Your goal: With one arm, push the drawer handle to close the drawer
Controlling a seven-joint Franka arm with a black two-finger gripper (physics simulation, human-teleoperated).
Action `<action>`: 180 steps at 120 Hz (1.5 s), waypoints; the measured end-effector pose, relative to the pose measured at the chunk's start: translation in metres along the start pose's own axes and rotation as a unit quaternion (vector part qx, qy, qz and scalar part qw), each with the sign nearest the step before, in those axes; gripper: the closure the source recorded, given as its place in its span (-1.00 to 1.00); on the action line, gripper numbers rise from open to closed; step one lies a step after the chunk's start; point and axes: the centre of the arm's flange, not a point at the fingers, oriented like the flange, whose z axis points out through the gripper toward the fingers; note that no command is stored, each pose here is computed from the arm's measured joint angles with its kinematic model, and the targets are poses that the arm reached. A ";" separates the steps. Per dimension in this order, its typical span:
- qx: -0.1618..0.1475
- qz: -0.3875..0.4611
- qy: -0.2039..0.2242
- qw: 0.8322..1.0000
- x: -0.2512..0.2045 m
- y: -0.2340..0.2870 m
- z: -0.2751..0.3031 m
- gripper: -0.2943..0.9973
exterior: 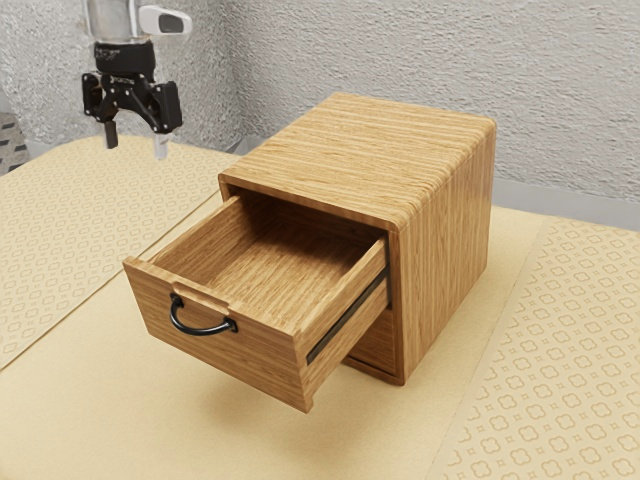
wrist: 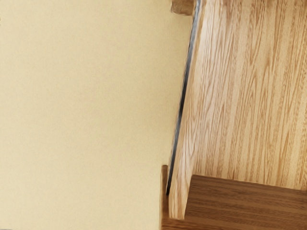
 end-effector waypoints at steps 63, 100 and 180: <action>-0.003 0.036 0.210 0.977 -0.146 0.081 -0.152 -0.54; 0.038 -0.009 0.113 0.993 -0.253 0.143 0.121 -0.42; 0.006 0.004 0.162 0.987 -0.191 0.186 0.196 0.64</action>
